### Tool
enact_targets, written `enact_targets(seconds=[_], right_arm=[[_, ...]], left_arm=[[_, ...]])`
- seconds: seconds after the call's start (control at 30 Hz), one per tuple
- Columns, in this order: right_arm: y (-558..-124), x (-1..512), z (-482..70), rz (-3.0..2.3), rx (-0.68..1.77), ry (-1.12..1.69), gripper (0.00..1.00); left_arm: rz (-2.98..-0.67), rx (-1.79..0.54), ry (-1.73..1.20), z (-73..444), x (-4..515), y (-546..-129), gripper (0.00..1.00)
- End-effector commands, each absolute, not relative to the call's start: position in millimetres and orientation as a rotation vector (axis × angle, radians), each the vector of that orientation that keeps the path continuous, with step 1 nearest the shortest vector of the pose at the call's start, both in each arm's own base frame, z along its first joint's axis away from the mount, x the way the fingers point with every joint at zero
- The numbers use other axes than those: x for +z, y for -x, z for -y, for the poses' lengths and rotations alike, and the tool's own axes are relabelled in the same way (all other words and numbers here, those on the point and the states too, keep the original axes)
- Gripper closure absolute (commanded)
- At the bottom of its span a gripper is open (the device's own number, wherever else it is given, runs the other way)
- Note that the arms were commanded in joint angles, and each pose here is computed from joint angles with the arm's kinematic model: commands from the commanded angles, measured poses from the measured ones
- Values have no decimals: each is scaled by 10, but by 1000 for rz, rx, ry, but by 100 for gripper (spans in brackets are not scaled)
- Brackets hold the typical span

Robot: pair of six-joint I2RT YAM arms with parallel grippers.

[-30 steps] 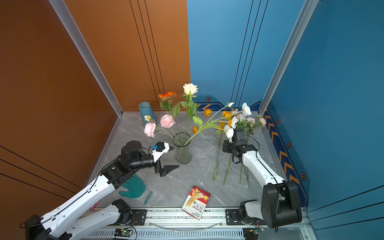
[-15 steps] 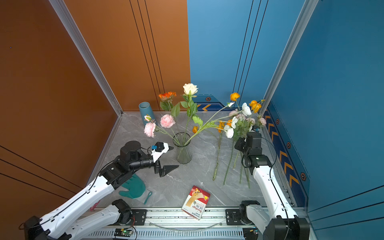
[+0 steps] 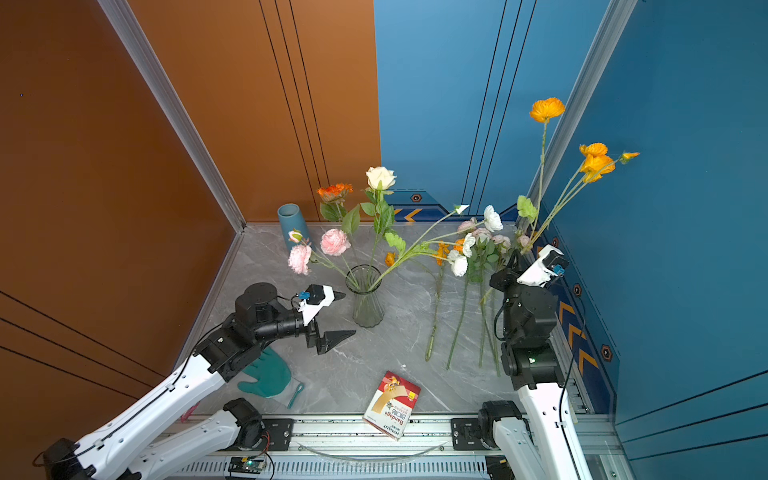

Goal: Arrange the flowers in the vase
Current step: 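Lift the yellow poppies upright and carry them over the glass vase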

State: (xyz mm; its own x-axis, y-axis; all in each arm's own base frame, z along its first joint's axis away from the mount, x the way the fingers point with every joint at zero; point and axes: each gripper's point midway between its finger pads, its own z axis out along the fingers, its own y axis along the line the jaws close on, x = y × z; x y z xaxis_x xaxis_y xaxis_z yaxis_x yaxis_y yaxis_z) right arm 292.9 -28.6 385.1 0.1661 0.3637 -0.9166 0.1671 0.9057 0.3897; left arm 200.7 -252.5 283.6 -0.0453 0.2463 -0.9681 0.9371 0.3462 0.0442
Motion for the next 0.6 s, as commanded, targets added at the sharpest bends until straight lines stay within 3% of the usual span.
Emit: enact_targets(seconds=[0.0, 0.57], right_arm=[[-2800, 4372, 175, -1313, 136, -363, 100], [-2339, 4717, -1369, -1408, 612, 194, 100]], left_arm=[[-1493, -777, -1100, 2484, 3012, -2019, 2], [-1496, -678, -1003, 2205, 3074, -1837, 2]])
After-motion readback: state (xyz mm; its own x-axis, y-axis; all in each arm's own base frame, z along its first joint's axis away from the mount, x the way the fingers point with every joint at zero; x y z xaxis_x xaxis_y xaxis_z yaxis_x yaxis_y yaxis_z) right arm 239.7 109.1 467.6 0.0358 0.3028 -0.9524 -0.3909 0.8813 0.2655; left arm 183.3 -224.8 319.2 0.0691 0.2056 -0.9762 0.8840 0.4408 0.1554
